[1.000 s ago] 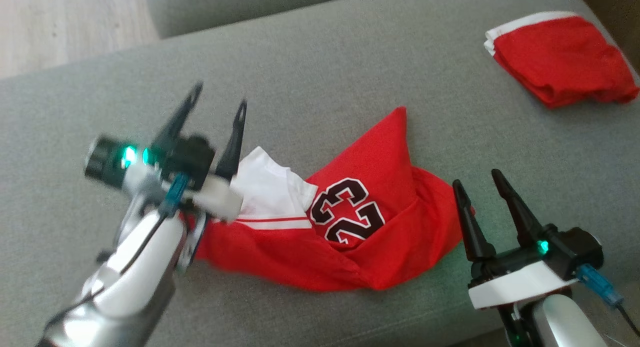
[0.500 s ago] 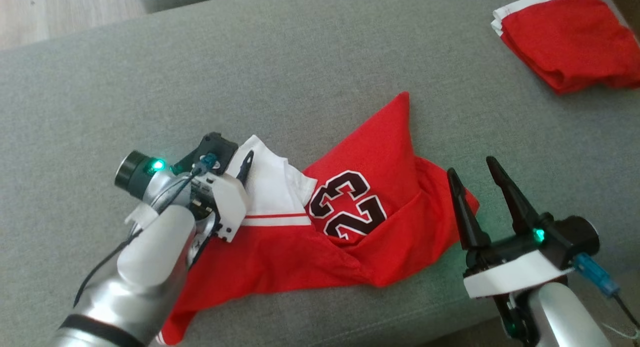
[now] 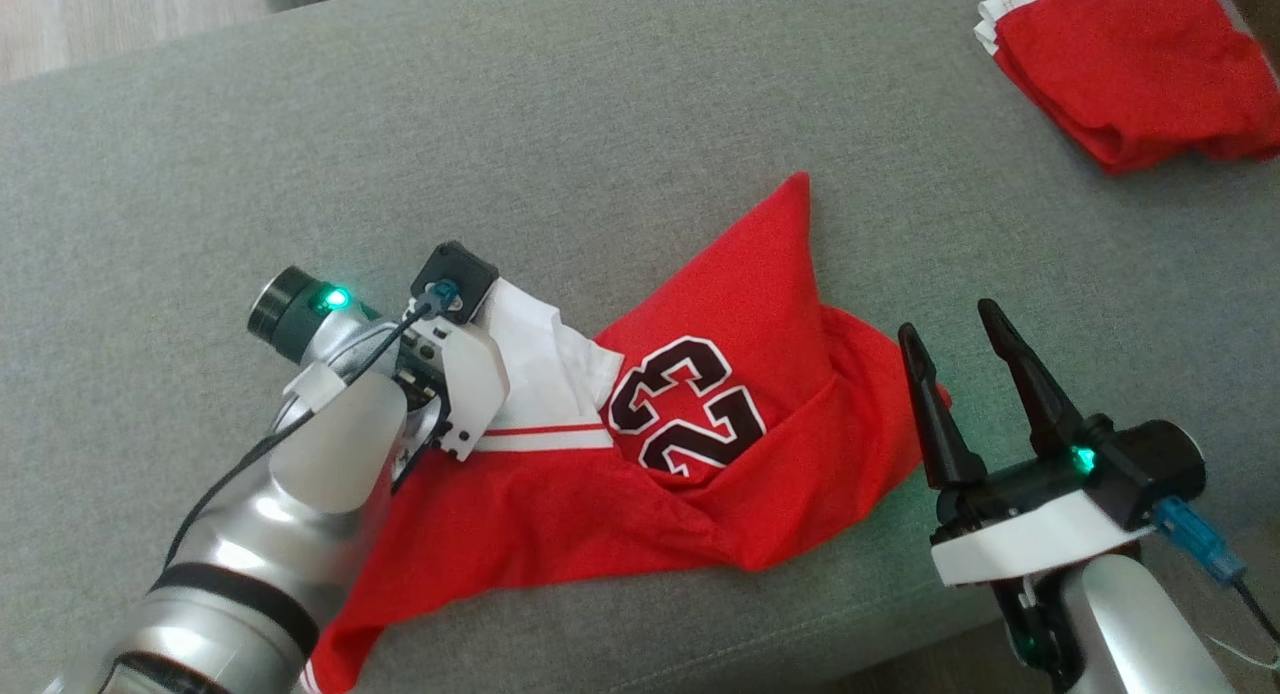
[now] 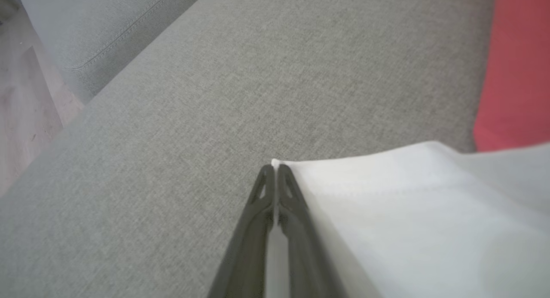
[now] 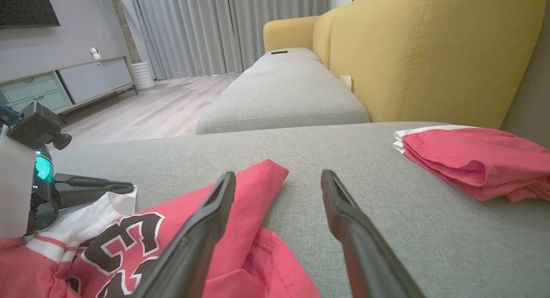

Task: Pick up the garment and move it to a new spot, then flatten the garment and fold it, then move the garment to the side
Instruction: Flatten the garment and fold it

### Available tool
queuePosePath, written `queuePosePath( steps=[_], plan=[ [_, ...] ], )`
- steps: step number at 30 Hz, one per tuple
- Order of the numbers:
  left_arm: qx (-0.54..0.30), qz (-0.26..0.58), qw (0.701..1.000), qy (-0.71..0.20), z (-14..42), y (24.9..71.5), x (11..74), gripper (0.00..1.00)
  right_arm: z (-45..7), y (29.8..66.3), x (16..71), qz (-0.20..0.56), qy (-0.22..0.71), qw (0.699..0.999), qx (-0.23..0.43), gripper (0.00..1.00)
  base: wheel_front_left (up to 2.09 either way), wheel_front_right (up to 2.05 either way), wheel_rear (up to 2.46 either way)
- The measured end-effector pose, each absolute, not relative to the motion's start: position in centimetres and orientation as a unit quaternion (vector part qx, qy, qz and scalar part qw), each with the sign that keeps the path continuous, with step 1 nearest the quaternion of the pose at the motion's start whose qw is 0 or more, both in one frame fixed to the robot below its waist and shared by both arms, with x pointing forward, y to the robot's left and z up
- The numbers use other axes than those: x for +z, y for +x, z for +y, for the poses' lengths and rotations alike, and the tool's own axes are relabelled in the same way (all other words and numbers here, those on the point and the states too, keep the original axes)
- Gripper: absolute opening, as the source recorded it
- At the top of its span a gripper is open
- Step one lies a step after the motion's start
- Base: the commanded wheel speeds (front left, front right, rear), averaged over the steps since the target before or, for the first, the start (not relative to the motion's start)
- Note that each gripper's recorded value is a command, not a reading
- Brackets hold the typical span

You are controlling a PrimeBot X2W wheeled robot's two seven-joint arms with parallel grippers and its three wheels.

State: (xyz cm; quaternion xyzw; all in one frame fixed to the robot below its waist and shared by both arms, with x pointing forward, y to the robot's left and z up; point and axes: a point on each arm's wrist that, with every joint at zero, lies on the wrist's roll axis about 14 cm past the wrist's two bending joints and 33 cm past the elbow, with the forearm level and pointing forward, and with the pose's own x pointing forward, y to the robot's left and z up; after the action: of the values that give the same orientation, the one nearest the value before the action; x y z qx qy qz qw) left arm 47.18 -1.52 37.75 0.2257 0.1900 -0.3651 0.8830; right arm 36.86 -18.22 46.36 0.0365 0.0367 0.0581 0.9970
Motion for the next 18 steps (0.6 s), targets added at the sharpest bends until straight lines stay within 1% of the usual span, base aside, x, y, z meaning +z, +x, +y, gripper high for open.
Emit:
queuePosePath(
  steps=[4, 8, 11, 14, 18],
  plan=[
    [-0.375, 0.192, 0.878, 0.226, -1.5, 46.9, 37.8, 0.0, -18.2, 36.8, 46.6, 0.032, 0.037, 0.997, 0.058, 1.0, 0.0, 0.0, 0.0],
    [-0.374, 0.15, 0.888, 0.221, -1.2, 47.4, 39.3, 0.0, -18.1, 36.8, 47.2, 0.023, 0.038, 0.997, 0.059, 1.0, 0.0, 0.0, 0.0],
    [-0.341, 0.101, 0.906, 0.23, 0.6, 49.4, 42.1, 0.0, -17.9, 36.8, 47.8, 0.014, 0.038, 0.997, 0.061, 1.0, 0.0, 0.0, 0.0],
    [-0.299, 0.054, 0.92, 0.246, 3.6, 51.8, 45.5, 0.0, -18.2, 36.6, 48.2, 0.008, 0.037, 0.998, 0.058, 1.0, 0.0, 0.0, 0.0],
    [-0.251, 0.013, 0.932, 0.261, 7.4, 53.1, 48.8, 0.0, -18.6, 35.9, 47.2, 0.023, 0.031, 0.998, 0.051, 1.0, 0.0, 0.0, 0.0]
  ],
)
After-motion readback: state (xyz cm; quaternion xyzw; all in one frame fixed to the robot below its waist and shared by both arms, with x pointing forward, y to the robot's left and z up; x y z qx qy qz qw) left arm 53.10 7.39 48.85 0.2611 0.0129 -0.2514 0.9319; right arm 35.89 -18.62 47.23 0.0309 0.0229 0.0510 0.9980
